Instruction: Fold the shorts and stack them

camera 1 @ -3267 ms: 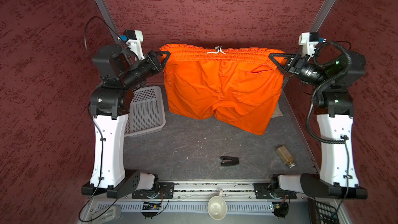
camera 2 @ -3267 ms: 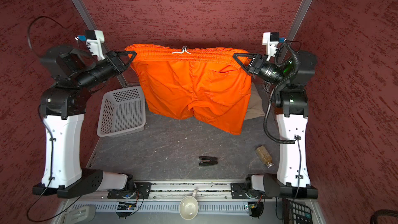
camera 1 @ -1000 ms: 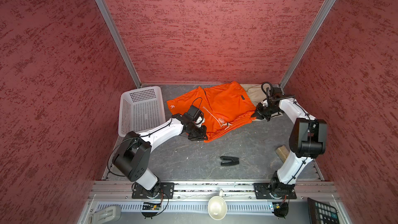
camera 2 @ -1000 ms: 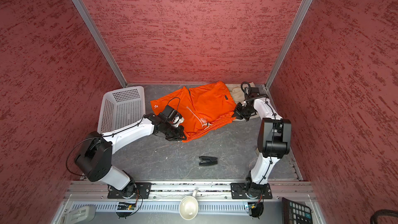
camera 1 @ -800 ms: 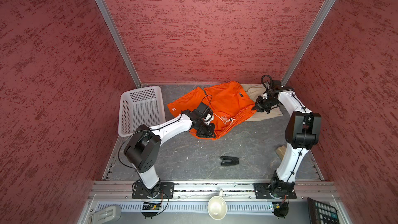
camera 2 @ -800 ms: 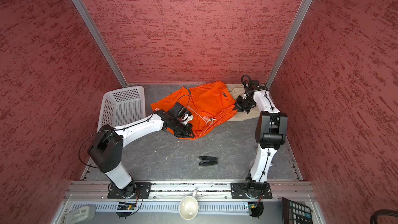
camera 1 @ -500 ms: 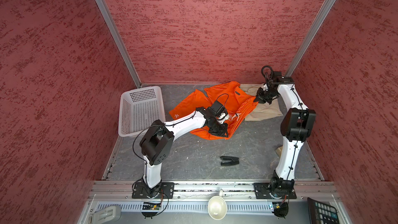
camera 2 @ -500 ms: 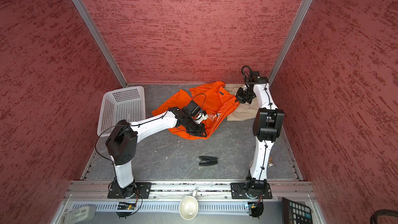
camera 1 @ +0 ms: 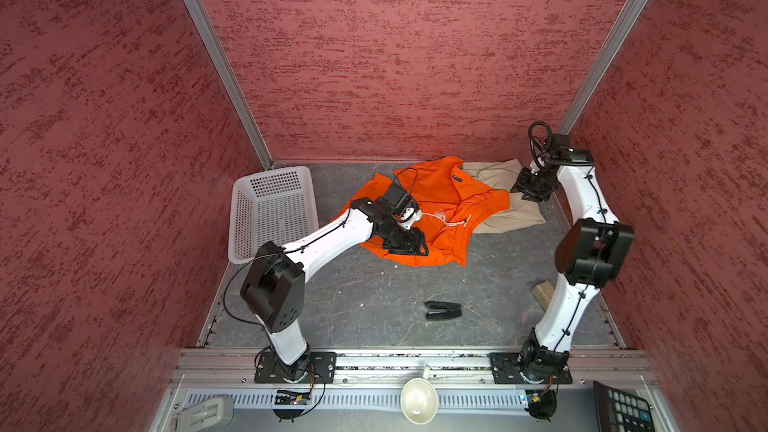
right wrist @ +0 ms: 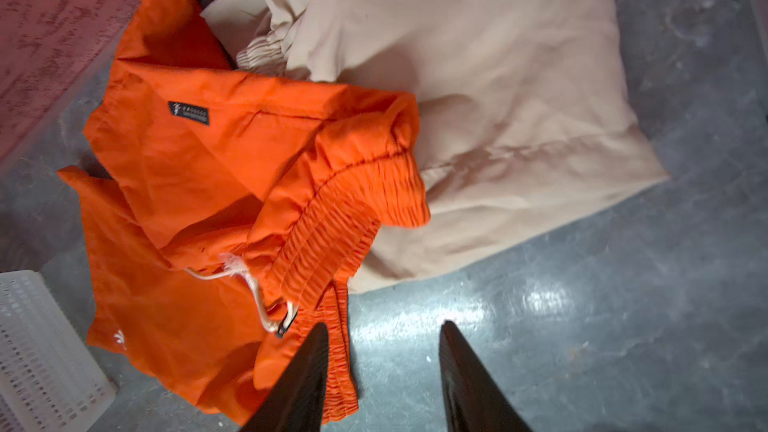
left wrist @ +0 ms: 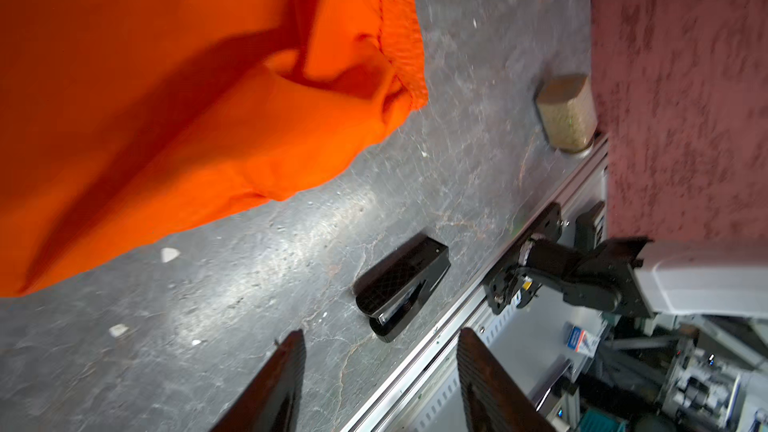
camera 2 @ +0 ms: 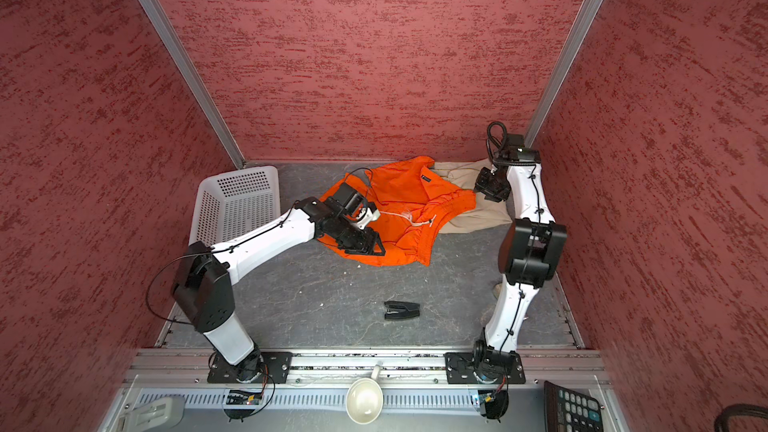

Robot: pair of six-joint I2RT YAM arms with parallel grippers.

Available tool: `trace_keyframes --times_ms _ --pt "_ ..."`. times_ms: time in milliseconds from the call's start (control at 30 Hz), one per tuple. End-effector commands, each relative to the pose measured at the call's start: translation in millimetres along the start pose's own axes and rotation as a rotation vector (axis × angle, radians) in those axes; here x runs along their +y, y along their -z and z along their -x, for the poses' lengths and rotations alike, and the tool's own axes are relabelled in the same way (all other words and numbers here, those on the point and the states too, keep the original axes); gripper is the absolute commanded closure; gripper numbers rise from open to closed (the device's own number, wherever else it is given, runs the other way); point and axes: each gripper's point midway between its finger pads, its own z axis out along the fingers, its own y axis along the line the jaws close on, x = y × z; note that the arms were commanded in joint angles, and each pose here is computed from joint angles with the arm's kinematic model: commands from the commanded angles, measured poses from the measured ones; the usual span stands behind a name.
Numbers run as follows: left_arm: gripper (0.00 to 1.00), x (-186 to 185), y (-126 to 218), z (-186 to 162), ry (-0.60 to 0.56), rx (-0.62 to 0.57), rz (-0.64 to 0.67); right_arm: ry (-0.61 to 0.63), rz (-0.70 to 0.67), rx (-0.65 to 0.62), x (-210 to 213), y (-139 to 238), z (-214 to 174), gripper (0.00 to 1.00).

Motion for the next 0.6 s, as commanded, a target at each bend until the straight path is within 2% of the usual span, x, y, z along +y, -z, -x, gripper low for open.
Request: trace_keyframes --times_ms 0,67,100,200,300,400,500,567 --pt "0.40 27.1 10.0 19.8 0.094 -0.081 0.020 -0.056 0.100 -0.066 9.3 21.0 -30.1 0.54" --pt "0.40 29.5 14.7 31.3 0.053 -0.118 0.031 -0.130 0.154 -0.067 6.1 15.2 -57.9 0.53" --pt "0.40 24.6 14.3 37.1 -0.008 -0.134 0.036 -0.158 0.188 -0.070 6.1 12.6 -69.9 0.53" --pt "0.41 3.7 1.8 48.1 -0.253 -0.153 0.025 -0.236 0.331 -0.062 14.0 4.5 -99.9 0.53" --pt "0.45 -30.6 -20.5 47.8 -0.589 -0.180 -0.055 -0.295 0.450 -0.068 19.2 -3.5 -119.9 0.52" --pt "0.45 -60.0 -45.3 40.7 -0.947 -0.227 -0.101 -0.331 0.462 -0.069 11.7 -12.8 -135.0 0.52" --pt "0.45 -68.3 -77.2 38.5 -1.141 -0.207 -0.082 -0.337 0.474 -0.051 9.2 -19.9 -144.6 0.52" --pt "0.45 -62.1 -102.2 38.8 -1.219 -0.155 -0.034 -0.339 0.471 -0.040 6.8 -24.4 -149.3 0.51"
